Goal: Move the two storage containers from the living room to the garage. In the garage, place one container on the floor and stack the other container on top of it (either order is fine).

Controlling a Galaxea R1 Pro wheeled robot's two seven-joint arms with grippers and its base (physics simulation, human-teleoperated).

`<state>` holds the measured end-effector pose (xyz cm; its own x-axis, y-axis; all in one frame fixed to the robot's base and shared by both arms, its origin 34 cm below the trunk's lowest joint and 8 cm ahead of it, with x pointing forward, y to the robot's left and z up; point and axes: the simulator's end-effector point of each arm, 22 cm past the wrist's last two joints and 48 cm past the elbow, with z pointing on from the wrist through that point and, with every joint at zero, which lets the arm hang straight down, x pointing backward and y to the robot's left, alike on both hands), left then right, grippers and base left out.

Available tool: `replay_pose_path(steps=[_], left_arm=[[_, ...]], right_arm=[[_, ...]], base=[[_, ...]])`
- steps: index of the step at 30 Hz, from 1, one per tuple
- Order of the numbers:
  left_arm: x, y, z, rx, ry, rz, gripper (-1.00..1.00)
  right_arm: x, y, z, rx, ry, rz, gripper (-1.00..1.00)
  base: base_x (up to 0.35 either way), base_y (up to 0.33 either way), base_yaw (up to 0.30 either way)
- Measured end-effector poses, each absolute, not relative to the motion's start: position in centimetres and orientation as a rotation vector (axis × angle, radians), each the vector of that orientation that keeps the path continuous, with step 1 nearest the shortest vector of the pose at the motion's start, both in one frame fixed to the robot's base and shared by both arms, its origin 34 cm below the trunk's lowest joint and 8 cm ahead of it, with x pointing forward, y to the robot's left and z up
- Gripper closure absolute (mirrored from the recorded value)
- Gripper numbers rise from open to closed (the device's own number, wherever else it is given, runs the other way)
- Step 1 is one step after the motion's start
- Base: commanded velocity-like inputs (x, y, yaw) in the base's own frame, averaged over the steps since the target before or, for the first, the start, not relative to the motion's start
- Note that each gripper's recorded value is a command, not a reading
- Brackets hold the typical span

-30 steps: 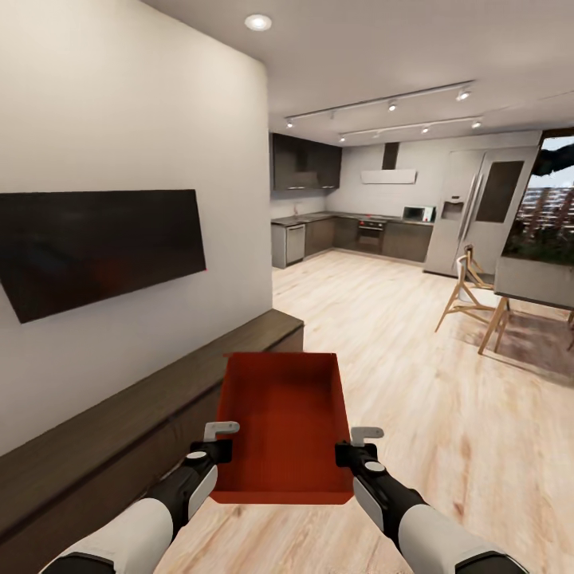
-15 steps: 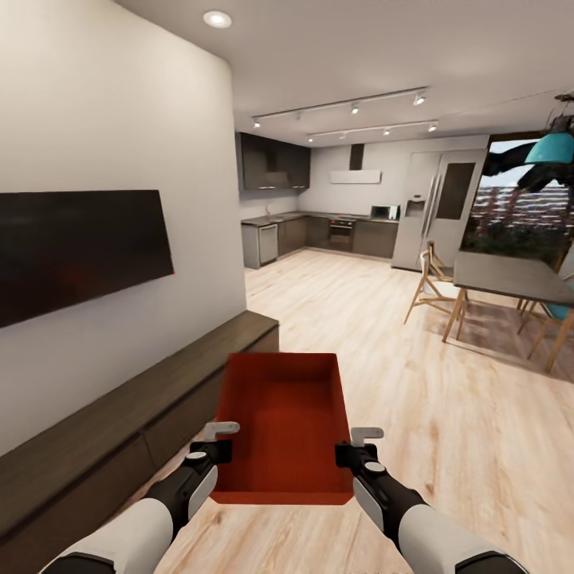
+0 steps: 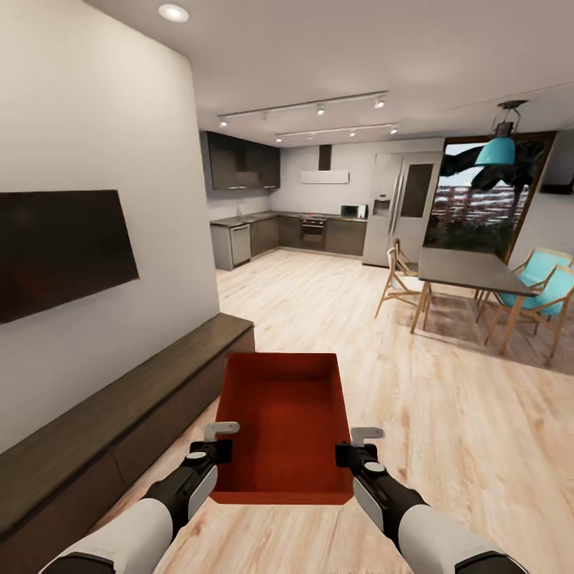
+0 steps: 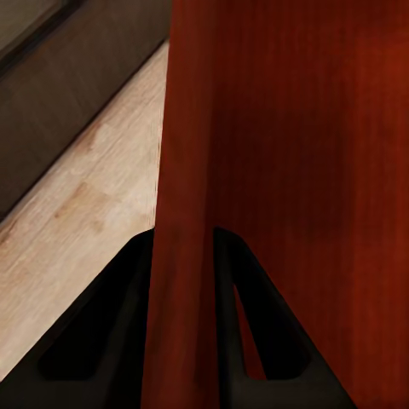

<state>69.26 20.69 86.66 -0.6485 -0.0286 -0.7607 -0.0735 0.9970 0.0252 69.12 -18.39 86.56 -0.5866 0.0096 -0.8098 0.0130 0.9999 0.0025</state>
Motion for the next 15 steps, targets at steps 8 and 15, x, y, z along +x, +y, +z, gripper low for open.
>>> replay_pose_path(steps=[8,15], left_arm=[[69.27,20.67,86.68,-0.071,2.276,0.068,1.0],[69.25,20.69,86.65,-0.071,2.277,0.068,1.0]], right_arm=[[69.13,-18.42,86.57,0.016,2.197,-0.004,1.0],[69.11,-18.4,86.54,0.016,2.198,-0.004,1.0]], base=[[0.0,0.0,-0.244],[0.0,0.0,-0.244]])
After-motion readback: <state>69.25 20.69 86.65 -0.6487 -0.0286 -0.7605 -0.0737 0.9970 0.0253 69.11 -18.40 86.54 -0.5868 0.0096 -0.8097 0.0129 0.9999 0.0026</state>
